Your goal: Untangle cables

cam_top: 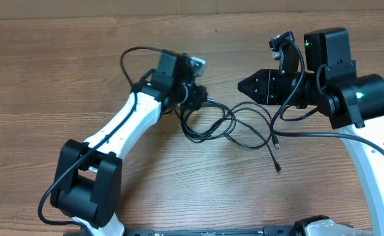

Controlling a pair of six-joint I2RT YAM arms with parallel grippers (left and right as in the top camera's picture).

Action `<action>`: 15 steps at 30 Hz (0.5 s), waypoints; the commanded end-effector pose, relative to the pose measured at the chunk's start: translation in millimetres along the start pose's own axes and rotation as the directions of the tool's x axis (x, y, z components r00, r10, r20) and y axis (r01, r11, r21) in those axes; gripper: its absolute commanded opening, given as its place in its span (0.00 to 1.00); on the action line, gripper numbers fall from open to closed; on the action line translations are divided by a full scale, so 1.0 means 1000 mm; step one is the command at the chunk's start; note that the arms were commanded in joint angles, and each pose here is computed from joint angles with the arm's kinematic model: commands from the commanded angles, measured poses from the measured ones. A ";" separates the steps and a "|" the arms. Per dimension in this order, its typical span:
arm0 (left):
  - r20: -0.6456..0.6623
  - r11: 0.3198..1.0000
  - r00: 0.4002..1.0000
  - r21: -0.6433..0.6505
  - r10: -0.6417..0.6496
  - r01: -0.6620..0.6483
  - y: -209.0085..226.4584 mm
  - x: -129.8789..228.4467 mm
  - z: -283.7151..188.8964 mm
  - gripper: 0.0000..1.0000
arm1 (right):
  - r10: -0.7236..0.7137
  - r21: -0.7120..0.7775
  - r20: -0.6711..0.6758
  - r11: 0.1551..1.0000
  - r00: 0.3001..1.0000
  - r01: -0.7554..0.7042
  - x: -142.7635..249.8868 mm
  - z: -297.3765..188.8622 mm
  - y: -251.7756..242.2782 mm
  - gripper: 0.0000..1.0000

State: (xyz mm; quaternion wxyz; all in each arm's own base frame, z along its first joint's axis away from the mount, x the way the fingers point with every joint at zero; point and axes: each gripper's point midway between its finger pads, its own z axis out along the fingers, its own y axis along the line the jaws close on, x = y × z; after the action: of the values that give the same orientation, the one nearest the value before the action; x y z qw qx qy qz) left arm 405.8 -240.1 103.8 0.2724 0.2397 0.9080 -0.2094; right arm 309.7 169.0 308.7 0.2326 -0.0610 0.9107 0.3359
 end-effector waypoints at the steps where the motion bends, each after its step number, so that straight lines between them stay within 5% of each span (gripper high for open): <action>1: 0.013 0.972 0.976 0.089 0.218 -0.218 -0.030 0.002 0.012 0.62 | -0.018 0.018 0.027 1.000 0.999 0.017 -0.006 -0.006 0.001 0.31; 5: 0.063 0.821 0.825 0.079 0.562 -0.566 -0.042 -0.001 0.015 0.85 | -0.004 0.102 0.027 0.995 1.000 0.001 -0.004 -0.007 -0.014 0.34; 10: 0.107 0.539 0.539 0.028 0.835 -0.842 -0.045 -0.008 0.016 0.89 | 0.008 0.145 0.018 0.989 1.000 -0.010 0.000 -0.008 -0.022 0.42; 15: 0.045 0.427 0.426 -0.030 0.904 -0.904 -0.026 -0.007 0.034 0.85 | 0.013 0.184 0.020 0.983 1.000 -0.016 0.000 -0.009 -0.029 0.45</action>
State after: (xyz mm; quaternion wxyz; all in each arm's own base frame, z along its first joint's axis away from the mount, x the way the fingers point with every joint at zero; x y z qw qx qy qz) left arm 402.2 -286.1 114.0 0.3787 0.6148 0.6853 -0.0953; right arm 309.2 147.4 290.8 0.2237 -0.0306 0.9358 0.2706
